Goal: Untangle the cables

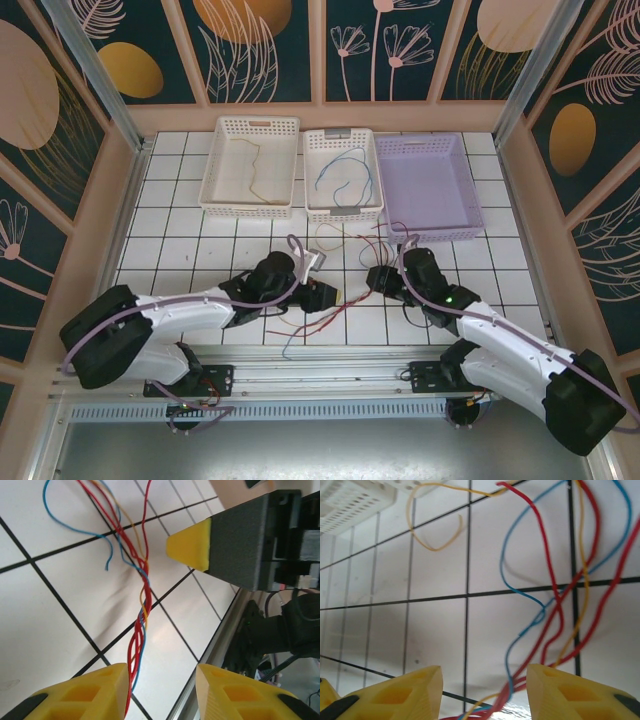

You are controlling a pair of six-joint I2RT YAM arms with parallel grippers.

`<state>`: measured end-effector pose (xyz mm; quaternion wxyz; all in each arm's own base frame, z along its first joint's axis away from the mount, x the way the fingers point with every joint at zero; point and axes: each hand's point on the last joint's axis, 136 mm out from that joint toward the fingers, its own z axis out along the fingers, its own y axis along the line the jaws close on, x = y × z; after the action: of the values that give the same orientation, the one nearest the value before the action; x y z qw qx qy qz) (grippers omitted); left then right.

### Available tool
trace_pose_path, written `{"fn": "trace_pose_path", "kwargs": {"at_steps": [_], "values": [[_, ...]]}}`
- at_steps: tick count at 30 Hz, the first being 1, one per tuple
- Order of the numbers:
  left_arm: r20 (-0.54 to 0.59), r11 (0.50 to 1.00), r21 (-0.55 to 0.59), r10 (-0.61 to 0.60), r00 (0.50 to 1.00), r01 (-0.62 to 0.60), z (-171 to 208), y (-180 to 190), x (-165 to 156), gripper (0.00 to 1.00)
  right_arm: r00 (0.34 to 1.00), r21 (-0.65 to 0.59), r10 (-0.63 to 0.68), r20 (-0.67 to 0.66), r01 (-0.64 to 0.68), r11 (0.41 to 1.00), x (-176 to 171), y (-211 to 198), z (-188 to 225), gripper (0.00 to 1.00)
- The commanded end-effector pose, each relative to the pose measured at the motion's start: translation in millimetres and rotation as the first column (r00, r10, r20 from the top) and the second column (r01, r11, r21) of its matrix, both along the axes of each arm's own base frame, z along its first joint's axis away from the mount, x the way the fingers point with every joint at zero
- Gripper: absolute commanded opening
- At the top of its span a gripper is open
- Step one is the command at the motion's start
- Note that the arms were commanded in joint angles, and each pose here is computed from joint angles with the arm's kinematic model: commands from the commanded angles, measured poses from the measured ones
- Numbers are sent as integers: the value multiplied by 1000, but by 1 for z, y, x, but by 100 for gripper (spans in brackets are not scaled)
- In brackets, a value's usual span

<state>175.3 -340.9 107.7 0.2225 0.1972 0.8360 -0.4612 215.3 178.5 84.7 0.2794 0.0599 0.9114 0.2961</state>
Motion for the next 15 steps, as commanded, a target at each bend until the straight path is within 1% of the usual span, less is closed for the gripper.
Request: {"fn": "trace_pose_path", "kwargs": {"at_steps": [1, 6, 11, 12, 14, 15], "values": [[-8, 999, 2, -37, 999, 37, -2, -10, -1, 41, 998, -43, -15, -55, 12, 999, -7, -5, -16, 47], [-37, 998, 37, -50, 998, 51, -19, -16, -2, 40, 996, -7, 16, -88, -17, 1000, -11, 7, -30, 47], [-61, 996, 45, -71, 996, 74, -29, -23, -3, 40, 990, -19, 40, -134, -43, 999, -9, 16, -46, 40], [-64, 996, 42, -74, 995, 77, -30, -24, -4, 40, 989, -16, 45, -140, -48, 999, -8, 19, -48, 38], [-67, 996, 35, -85, 994, 88, -30, -26, -6, 39, 988, -9, 58, -145, -60, 998, -6, 25, -49, 28], [-67, 995, 29, -90, 994, 92, -29, -27, -7, 39, 988, -10, 59, -141, -61, 998, -3, 26, -47, 17]]}}
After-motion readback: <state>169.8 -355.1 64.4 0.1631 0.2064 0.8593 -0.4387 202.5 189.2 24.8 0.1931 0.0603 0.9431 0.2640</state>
